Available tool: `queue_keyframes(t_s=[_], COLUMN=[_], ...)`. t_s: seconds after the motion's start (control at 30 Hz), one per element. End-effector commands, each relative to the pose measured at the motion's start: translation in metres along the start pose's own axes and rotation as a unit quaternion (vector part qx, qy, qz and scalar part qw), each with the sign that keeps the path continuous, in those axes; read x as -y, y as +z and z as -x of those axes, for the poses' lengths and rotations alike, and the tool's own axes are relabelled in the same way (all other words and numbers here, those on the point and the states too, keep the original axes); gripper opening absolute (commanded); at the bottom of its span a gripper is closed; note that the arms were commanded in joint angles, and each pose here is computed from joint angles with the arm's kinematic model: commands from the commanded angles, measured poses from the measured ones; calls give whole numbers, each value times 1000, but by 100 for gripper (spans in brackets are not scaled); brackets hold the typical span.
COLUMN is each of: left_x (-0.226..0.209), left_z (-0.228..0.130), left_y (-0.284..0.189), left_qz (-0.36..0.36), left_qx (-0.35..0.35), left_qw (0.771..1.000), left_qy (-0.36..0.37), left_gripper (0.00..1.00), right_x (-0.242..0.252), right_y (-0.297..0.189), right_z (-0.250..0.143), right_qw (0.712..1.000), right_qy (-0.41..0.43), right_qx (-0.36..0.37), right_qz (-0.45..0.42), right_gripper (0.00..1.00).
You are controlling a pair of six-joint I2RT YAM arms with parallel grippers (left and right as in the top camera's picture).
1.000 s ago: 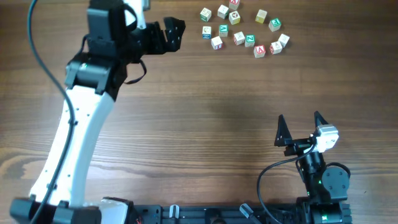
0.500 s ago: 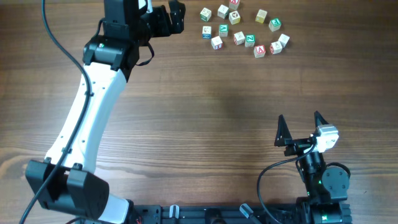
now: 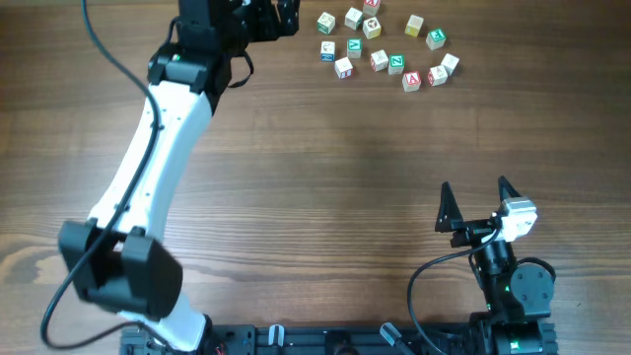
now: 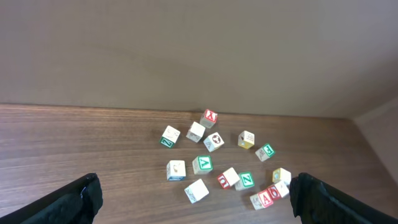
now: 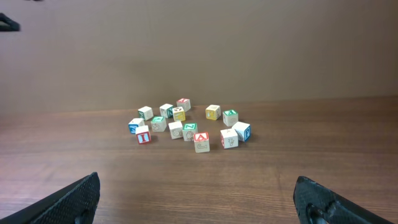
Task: Form a horizontal line
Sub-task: 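Reach the left gripper forward toward the block cluster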
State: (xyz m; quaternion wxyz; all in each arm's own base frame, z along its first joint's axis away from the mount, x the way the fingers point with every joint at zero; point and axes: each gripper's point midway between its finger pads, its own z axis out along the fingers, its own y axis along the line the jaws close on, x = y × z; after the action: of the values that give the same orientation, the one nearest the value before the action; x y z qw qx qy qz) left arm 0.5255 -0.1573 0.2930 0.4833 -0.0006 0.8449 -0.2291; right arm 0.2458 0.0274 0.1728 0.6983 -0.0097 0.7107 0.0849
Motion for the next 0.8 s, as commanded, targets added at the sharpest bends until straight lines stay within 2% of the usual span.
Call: queue_keyframes(t_s=[0.0, 0.37, 0.77], left_x=[10, 20, -13], left_z=[-6, -79, -157], left_y=[30, 118, 172], left_qz=[-7, -20, 35], left_qx=[-8, -65, -110], left_qw=[1000, 998, 992], left_qy=[0, 14, 48], left_gripper=[100, 97, 93], right_x=[1, 1, 1], right_y=[0, 0, 0], right_z=[0, 0, 0], right_qw=[1000, 1000, 1000], right_qy=[-5, -5, -5], right_qx=[1, 1, 1], right_qz=[-3, -3, -3], right_gripper=[100, 100, 100])
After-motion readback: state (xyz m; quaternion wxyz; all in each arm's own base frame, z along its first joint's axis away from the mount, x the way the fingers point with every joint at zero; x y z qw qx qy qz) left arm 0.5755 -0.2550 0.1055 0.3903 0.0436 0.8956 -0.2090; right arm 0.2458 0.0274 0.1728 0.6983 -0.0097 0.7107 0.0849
